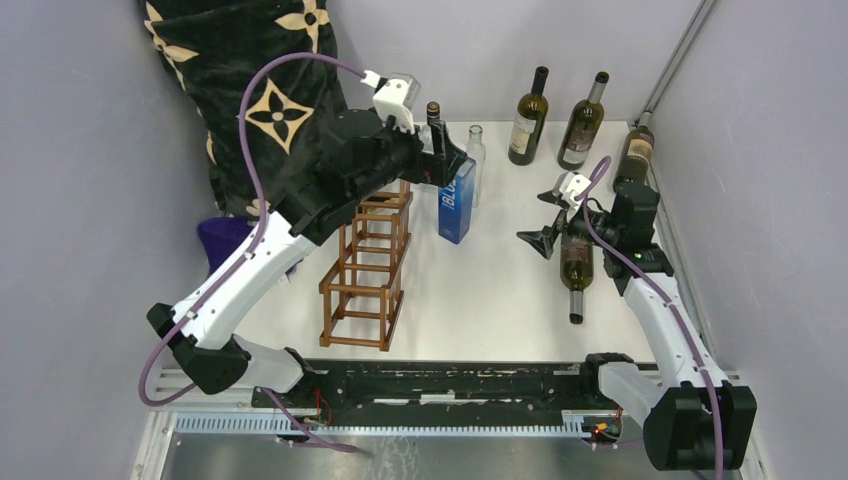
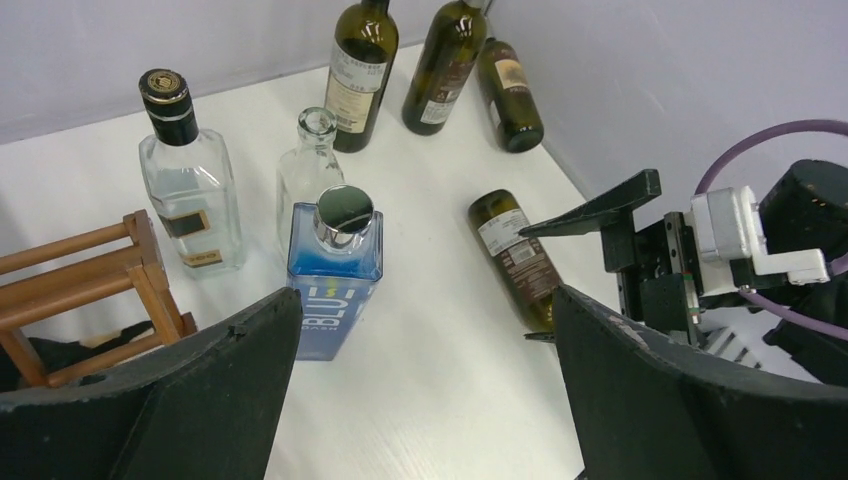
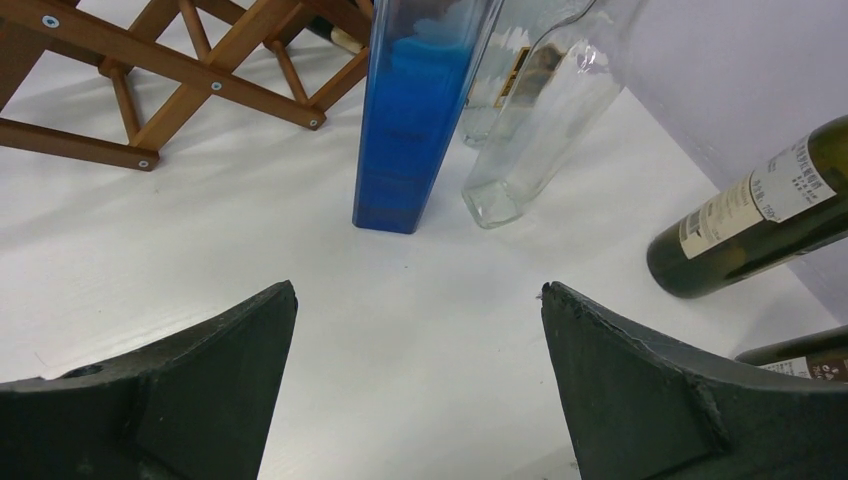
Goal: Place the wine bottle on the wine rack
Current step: Pick up the wine bottle from the center of the board.
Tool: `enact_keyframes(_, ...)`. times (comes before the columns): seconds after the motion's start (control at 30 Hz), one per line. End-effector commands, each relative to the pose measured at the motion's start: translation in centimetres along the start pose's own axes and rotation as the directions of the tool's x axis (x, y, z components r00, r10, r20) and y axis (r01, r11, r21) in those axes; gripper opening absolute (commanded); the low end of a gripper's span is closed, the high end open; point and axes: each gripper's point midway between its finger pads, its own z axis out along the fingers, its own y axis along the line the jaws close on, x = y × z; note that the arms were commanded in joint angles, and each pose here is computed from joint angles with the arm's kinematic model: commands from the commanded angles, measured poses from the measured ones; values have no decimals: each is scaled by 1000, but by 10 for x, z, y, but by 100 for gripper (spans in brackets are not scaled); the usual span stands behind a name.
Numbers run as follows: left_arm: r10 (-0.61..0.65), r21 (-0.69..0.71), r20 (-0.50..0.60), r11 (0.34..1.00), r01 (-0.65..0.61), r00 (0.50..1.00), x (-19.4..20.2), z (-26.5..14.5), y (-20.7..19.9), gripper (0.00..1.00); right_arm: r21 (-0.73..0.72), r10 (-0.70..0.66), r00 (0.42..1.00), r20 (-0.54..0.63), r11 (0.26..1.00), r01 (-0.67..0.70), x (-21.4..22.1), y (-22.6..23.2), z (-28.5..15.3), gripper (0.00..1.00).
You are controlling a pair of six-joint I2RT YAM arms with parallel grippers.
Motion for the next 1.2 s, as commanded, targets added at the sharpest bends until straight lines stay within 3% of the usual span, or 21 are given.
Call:
enact_keyframes(0.0,122,-56,20,991,-120,992,-16,-3,3,100,11,-30,1000,6,999,30,-3,1,-4,98)
enact_keyframes(0.23,89,52,71,994,-93,993,-13,2,-14,100,5,-15,1000,4,1000,15,0,3,-4,98)
enact_keyframes(0.4,76,51,76,995,-80,994,-14,3,-14,100,5,0,1000,7,1000,0,0,3,-3,98)
enact_keyframes(0.97,38,-49,9,998,-37,999,-16,12,-6,96,4,9,1000,4,1000,-9,5,6,-3,98)
enact_keyframes(1.17,82,-141,-39,986,-87,996,-8,24,-3,95,5,16,1000,4,1000,-16,6,3,-1,98)
